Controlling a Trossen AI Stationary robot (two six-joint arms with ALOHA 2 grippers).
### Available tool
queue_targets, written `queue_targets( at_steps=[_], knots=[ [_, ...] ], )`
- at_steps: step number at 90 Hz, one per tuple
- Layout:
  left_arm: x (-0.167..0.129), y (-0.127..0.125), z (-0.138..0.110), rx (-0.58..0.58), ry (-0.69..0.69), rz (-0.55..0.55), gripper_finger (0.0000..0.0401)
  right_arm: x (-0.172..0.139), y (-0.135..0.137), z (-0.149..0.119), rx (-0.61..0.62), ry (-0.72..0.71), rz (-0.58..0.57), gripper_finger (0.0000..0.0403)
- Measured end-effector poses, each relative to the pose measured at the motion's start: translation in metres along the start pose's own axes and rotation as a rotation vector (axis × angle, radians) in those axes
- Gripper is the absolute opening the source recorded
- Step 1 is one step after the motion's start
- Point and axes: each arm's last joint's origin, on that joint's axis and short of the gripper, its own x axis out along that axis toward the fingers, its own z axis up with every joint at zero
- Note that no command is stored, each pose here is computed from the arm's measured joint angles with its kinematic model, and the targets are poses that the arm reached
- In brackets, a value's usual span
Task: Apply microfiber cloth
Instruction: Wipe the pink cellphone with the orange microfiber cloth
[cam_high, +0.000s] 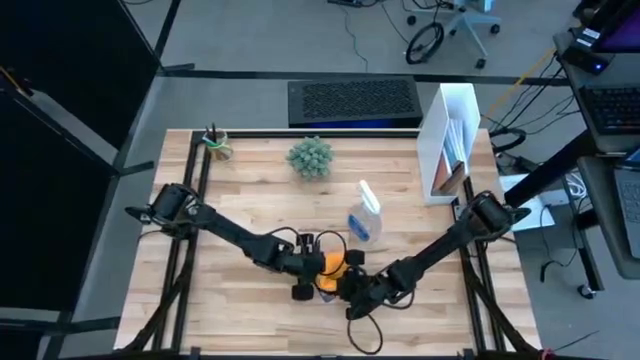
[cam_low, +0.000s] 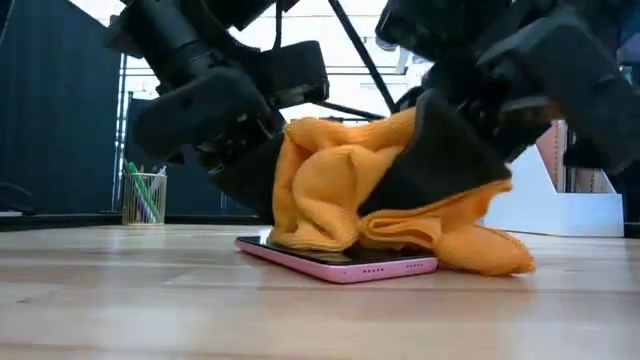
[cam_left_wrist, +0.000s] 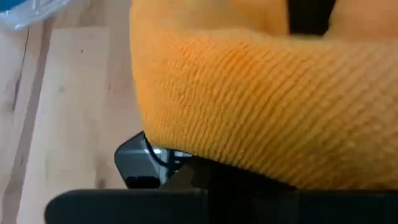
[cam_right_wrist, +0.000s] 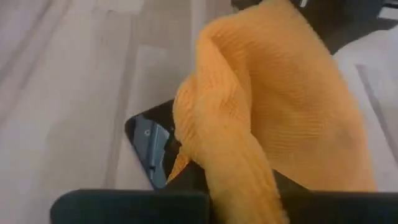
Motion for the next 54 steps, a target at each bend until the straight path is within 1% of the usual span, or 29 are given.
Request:
queue_targets(
  at_steps=[7, 23, 28, 41, 49, 54],
  knots=[
    [0.005, 0.000, -0.002, 0.002, 0.013, 0.005, 0.0005, 0.001, 0.000, 0.000, 0.000, 0.005, 0.006, 0.0006],
    [0.012, 0.001, -0.006, 0.002, 0.034, 0.013, 0.0005, 0.001, 0.004, -0.004, 0.033, 0.054, 0.098, 0.0006],
    [0.012, 0.002, -0.006, 0.000, 0.034, 0.012, 0.0005, 0.000, 0.007, -0.007, 0.047, 0.077, 0.107, 0.0006],
    [0.013, 0.004, -0.006, -0.023, 0.036, 0.018, 0.0005, -0.012, 0.020, -0.014, 0.065, 0.122, 0.151, 0.0006],
    [0.013, 0.004, -0.006, -0.023, 0.037, 0.020, 0.0005, -0.023, 0.030, -0.020, 0.047, 0.166, 0.215, 0.0006],
    [0.013, 0.004, -0.007, -0.023, 0.037, 0.020, 0.0005, -0.031, 0.032, -0.019, 0.047, 0.186, 0.254, 0.0006]
  ],
)
